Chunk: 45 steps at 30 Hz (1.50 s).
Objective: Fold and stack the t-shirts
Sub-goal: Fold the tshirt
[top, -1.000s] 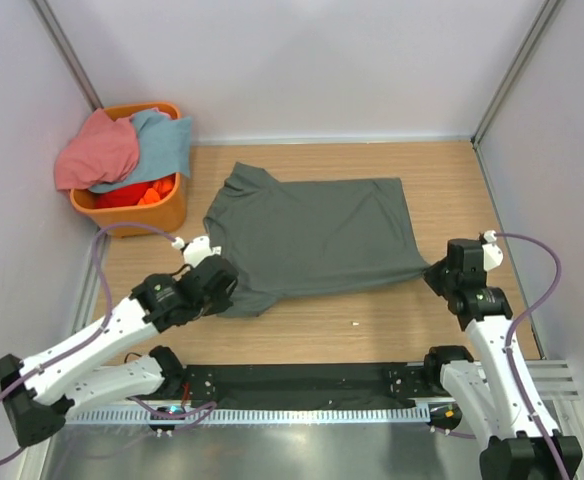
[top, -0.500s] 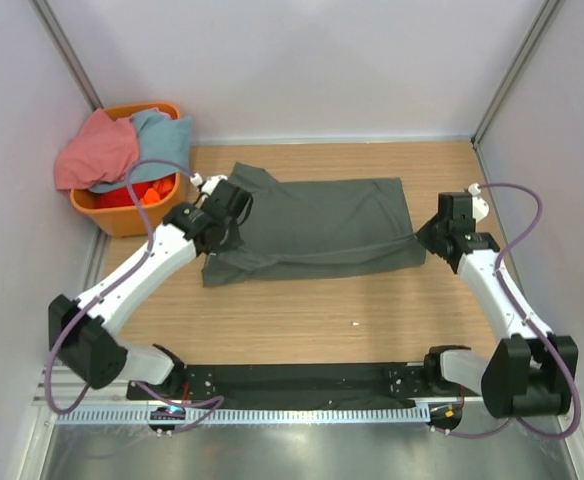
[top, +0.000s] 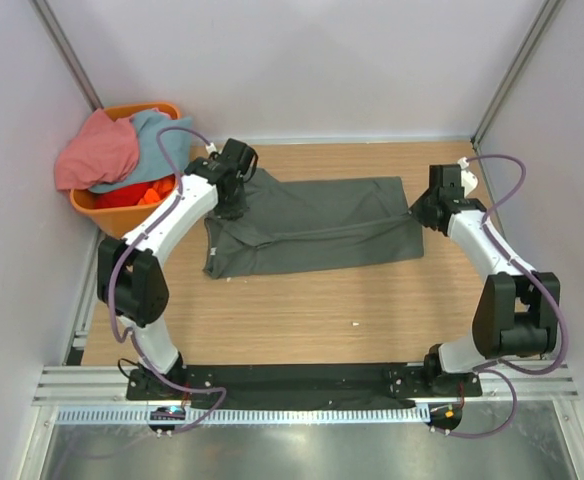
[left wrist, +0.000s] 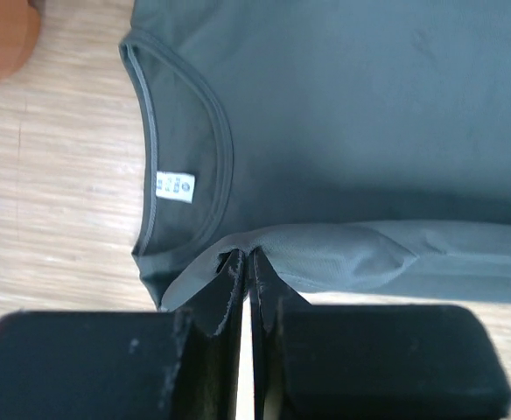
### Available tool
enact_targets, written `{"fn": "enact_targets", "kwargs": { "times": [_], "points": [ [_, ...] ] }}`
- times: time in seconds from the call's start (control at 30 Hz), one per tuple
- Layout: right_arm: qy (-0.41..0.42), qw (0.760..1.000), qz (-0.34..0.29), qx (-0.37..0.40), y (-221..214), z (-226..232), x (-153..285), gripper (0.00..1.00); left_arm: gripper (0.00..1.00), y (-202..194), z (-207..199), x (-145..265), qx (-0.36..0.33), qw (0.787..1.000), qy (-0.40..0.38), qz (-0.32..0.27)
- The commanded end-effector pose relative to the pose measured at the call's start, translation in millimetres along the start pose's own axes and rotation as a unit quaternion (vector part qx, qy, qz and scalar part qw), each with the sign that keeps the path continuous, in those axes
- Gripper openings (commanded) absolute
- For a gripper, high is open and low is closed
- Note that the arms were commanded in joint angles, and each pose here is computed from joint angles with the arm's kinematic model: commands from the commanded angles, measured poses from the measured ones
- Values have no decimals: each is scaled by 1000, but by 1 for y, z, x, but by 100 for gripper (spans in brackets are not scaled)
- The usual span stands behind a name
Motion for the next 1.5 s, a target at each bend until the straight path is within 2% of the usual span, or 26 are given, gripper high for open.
{"fn": "enact_targets", "kwargs": {
  "times": [0.0,0.2,0.23,0.3,0.33,0.37,0.4,0.43,0.5,0.57,0.6,0.63,0.7,0.77,0.8,0.87,0.9,1.03,1.17,1.3,1.47],
  "points": [
    [14,999,-29,4,21,17,-6,1,5,19,6,2,-9,1000,-7,0],
    [8,1000,-20,-2,24,26,-29,1,8,29,11,-38,-12,999,9,46],
    [-3,1000,-10,0,18,23,-43,1,11,28,13,-44,-11,998,11,57],
    [3,1000,-14,6,29,37,-53,7,15,33,17,-66,0,997,18,79],
    [-15,1000,-4,11,30,34,-58,27,29,35,18,-73,4,996,19,86],
    [-32,999,15,16,23,30,-77,36,36,36,21,-77,6,995,23,95],
    [-13,1000,13,16,36,49,-77,48,43,46,22,-84,12,995,26,94],
    [-14,999,22,27,36,52,-80,65,44,45,24,-79,11,994,32,104],
    [-11,999,22,35,47,64,-86,76,48,50,22,-70,12,995,29,94],
    [-19,998,22,52,51,63,-81,84,53,61,26,-45,25,998,18,53],
    [-17,998,13,54,55,62,-71,84,57,46,31,-45,22,997,25,67],
    [-20,998,2,55,58,59,-65,86,60,55,36,-21,37,999,18,25],
    [-19,998,-4,56,52,48,-46,88,65,22,42,-23,47,998,23,46],
    [-16,998,-14,53,46,37,-34,91,68,17,40,-1,74,997,-19,9],
    [-23,998,-7,55,32,19,-25,92,70,-15,44,-11,86,996,-13,35],
    [-14,999,-4,45,25,2,-20,96,70,-23,46,-2,112,993,-32,-1],
    [-22,998,22,51,2,-17,-23,97,70,-50,52,-13,117,993,-19,19],
    [3,998,45,37,-24,-41,-18,97,70,-72,61,-27,168,986,-4,-14],
    [-25,997,61,29,-40,-72,-26,86,70,-84,65,-43,173,985,11,-13],
    [-29,997,71,16,-45,-83,-34,74,70,-88,63,-58,173,985,12,-15],
    [-32,997,71,13,-46,-85,-42,71,70,-94,62,-69,171,985,12,-16]
  ]
}}
Point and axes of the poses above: each gripper's point midway between its finger pads, its own x axis back along the fingers, its own z axis along the line the jaws close on, y = z × x, the point moved 2 cm from there along x, back along the fingers, and after that the axes turned 5 degrees about -x, right-handed, at the moved point
